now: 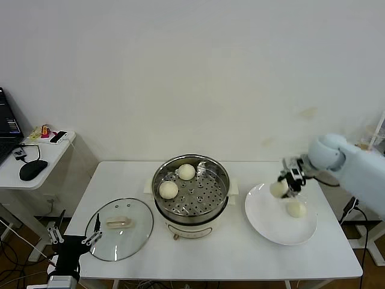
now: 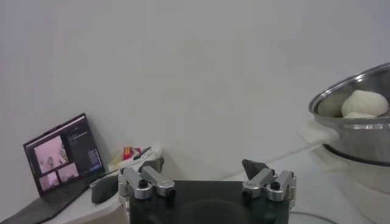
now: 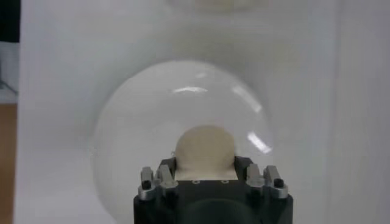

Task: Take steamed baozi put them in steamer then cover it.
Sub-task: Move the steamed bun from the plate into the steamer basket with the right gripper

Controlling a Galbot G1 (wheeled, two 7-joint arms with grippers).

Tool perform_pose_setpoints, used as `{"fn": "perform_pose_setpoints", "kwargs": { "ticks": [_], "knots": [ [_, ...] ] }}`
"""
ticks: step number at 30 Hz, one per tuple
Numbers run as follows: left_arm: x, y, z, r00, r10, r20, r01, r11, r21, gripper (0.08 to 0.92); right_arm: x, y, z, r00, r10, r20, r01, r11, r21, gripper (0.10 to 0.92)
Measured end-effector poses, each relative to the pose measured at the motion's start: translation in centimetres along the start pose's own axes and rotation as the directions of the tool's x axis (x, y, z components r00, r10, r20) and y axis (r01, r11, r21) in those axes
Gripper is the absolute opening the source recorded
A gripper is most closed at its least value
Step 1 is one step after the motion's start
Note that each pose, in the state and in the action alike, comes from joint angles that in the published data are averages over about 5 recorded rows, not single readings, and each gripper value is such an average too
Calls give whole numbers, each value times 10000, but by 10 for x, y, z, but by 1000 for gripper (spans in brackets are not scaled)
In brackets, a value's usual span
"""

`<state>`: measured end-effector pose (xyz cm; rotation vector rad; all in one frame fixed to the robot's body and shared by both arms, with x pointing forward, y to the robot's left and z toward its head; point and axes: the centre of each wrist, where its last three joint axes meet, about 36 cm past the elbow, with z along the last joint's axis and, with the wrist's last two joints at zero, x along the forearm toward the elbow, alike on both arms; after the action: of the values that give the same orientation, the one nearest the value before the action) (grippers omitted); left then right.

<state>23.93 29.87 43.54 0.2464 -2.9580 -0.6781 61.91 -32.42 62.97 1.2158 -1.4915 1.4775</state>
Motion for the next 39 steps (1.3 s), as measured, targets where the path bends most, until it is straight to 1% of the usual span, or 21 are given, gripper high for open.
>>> {"fn": "perform_pose_setpoints", "kwargs": {
  "ticks": [5, 9, 14, 20, 25, 30, 39],
  "knots": [
    [1, 1, -1, 10000, -59, -9, 59, 10000, -3, 823, 27, -26, -46, 9975, 472, 523, -509, 9960, 737, 599],
    [2, 2, 1, 9999, -102, -67, 102, 9999, -32, 823, 33, -36, -84, 9947, 502, 897, -625, 9882, 1398, 601],
    [2, 5, 2, 9998, -146, -105, 145, 9998, -97, 823, 27, -38, -135, 9898, 220, 1409, -551, 9703, 2356, 601],
    [4, 9, 2, 9997, -220, -138, 219, 9997, -138, 823, 5, -34, -186, 9835, -326, 1782, -349, 9311, 3630, 596],
    [4, 11, 3, 9993, -318, -182, 316, 9994, -105, 823, -23, -25, -219, 9799, -797, 1831, -167, 8810, 4728, 594],
    [4, 13, 4, 9990, -405, -210, 404, 9992, -45, 823, -49, -13, -241, 9770, -1326, 1670, 117, 8152, 5790, 594],
    [3, 16, 4, 9985, -507, -191, 507, 9987, -41, 823, -74, 1, -265, 9691, -2051, 1371, 438, 6902, 7223, 594]
  ]
}}
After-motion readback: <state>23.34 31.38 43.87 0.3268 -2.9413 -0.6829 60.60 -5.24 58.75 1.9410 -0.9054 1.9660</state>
